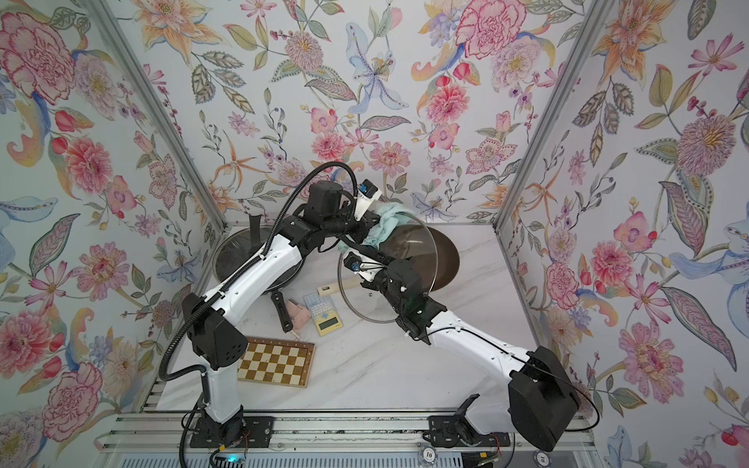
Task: Wipe the pot lid with a cloth
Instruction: Wipe the pot lid.
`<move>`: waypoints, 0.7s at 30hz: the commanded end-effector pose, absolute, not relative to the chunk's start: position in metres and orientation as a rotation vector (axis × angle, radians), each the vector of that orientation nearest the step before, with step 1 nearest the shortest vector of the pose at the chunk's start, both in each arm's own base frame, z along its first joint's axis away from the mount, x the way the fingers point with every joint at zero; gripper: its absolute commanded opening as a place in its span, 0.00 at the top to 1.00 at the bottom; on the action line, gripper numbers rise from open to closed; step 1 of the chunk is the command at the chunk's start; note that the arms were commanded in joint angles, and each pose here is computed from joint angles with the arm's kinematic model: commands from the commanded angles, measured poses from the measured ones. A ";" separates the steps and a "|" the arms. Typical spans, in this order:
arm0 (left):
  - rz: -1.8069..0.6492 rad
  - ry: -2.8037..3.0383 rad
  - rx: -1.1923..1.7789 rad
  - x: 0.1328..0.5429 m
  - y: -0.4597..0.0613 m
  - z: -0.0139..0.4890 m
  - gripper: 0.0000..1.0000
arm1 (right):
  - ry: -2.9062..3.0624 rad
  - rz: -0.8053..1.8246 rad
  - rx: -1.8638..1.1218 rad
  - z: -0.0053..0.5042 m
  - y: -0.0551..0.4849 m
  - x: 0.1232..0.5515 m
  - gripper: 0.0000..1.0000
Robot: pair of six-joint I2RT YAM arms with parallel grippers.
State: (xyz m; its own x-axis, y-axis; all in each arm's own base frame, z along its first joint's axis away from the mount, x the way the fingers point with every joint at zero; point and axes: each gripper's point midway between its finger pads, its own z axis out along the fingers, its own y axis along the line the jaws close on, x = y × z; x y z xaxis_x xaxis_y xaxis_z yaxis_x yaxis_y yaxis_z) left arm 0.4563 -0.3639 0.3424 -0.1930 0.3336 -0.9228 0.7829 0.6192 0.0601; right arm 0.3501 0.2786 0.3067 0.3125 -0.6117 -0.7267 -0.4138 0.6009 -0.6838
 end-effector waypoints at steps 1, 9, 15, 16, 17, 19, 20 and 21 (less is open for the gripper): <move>-0.397 1.878 0.775 0.485 -0.333 0.326 1.00 | 1.065 -0.193 -0.693 0.425 0.247 0.331 1.00; -0.410 1.861 0.848 0.488 -0.368 0.329 1.00 | 1.106 -0.211 -0.752 0.410 0.254 0.334 1.00; -0.692 1.650 1.160 0.409 -0.440 0.352 1.00 | 1.117 -0.150 -0.747 0.399 0.263 0.354 1.00; -0.734 1.634 1.195 0.397 -0.446 0.353 1.00 | 1.115 -0.140 -0.746 0.399 0.265 0.358 1.00; -0.765 1.620 1.226 0.387 -0.452 0.354 1.00 | 1.115 -0.130 -0.748 0.398 0.267 0.361 1.00; -0.840 1.605 1.289 0.366 -0.461 0.351 1.00 | 1.115 -0.114 -0.746 0.396 0.270 0.369 1.00; -0.869 1.604 1.304 0.359 -0.464 0.350 1.00 | 1.114 -0.111 -0.745 0.396 0.270 0.373 1.00; -0.878 1.613 1.308 0.357 -0.465 0.346 1.00 | 1.112 -0.108 -0.745 0.396 0.271 0.375 1.00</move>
